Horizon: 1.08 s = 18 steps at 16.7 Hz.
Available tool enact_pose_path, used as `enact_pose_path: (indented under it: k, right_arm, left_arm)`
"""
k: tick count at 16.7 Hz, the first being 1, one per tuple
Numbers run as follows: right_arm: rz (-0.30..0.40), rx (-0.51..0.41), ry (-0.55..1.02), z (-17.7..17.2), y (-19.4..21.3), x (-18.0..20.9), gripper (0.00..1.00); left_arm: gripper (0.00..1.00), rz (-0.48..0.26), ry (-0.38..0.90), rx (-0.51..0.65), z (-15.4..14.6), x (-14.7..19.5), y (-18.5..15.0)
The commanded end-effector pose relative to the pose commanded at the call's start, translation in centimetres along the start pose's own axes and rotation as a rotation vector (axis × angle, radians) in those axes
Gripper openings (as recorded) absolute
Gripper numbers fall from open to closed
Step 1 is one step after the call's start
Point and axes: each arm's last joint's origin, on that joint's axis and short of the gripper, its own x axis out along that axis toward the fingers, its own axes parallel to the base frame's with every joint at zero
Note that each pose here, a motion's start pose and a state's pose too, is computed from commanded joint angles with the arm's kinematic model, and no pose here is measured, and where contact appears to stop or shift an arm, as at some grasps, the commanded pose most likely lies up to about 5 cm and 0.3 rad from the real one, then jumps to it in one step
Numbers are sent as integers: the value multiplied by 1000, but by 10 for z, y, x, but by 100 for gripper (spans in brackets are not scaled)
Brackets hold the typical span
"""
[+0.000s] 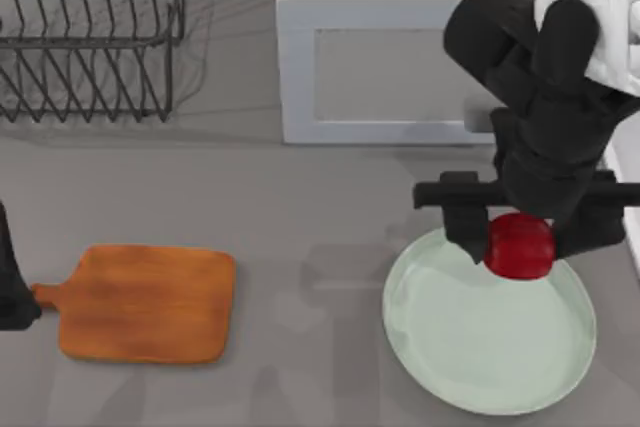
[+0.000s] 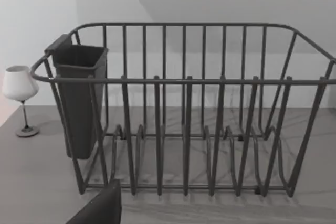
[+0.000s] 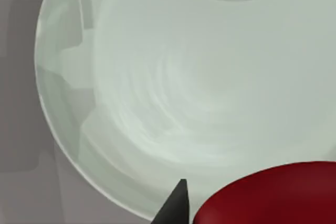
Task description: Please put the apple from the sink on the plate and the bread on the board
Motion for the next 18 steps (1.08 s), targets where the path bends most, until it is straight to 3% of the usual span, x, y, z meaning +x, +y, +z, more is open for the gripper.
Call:
enact_pose_path:
  k: [13,18]
  right_arm:
    - [0,0,0,0,0,0,98]
    - [0,0,0,0,0,0,100]
  left_arm:
    - [100,0,0,0,0,0,0]
    - [100,0,0,0,0,0,0]
